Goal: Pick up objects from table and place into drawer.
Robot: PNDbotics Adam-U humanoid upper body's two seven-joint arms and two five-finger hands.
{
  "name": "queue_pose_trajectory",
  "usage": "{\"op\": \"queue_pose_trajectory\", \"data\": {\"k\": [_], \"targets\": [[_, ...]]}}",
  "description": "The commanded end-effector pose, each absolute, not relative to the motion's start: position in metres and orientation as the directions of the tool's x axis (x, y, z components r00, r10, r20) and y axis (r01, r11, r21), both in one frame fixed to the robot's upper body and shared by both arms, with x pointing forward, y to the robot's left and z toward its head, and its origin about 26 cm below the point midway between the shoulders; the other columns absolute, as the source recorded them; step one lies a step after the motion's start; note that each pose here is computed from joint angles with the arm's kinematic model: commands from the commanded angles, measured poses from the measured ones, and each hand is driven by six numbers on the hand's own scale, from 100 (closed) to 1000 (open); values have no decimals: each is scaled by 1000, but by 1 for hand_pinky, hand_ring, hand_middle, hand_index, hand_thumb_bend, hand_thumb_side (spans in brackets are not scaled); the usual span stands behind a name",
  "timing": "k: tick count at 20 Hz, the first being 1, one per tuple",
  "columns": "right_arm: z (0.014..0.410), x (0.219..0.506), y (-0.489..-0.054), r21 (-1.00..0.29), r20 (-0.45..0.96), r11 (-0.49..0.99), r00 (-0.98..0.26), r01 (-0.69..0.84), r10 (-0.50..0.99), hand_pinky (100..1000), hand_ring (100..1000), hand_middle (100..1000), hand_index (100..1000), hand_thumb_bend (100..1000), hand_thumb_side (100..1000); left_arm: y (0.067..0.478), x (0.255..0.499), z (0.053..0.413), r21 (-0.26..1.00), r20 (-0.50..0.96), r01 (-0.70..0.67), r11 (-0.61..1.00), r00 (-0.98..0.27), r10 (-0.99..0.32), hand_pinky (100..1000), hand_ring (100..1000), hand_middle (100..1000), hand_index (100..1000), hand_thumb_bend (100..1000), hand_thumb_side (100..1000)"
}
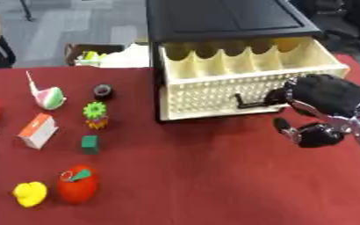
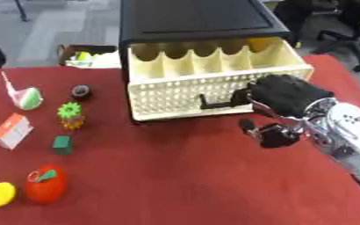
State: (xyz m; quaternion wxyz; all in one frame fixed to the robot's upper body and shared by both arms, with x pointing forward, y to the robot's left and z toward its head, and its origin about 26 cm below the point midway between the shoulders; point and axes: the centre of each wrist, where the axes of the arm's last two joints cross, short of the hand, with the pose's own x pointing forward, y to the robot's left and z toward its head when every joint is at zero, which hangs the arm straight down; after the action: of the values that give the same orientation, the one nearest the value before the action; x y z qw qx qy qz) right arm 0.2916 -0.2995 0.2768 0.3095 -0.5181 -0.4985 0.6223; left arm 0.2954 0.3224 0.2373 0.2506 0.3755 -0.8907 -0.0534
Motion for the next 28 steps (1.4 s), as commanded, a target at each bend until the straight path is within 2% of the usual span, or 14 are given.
{"op": "queue_pose_trajectory", "data": {"k": [1,9,15,21,28], "targets": [[292,290,-306,-924,-372,-331,-238,194,897,100,100,100,770,100,166,325,291,247,286,367,-653,701,-601,-710,661,813,880,1000,100,925],[304,288,-311,-909,-373,-307,-220,282,901,100,100,100,793,100,172,325,291,247,288,367,-654,700,-600,-711,659,814,881,1000,100,925],[299,289,-310,-918,-371,-315,-244,239,896,100,100,100,844,100,167,325,291,247,288,365,-652,701,-602,-710,658,815,881,1000,100,923],[292,289,-308,-967,-253,-229,-330,108,910,100,100,100,867,100,156,325,291,247,288,364,-650,703,-604,-709,657,816,882,1000,100,922],[304,288,-312,-962,-255,-210,-314,173,914,100,100,100,859,100,168,325,291,248,290,360,-653,700,-603,-712,657,816,882,1000,100,921]]}}
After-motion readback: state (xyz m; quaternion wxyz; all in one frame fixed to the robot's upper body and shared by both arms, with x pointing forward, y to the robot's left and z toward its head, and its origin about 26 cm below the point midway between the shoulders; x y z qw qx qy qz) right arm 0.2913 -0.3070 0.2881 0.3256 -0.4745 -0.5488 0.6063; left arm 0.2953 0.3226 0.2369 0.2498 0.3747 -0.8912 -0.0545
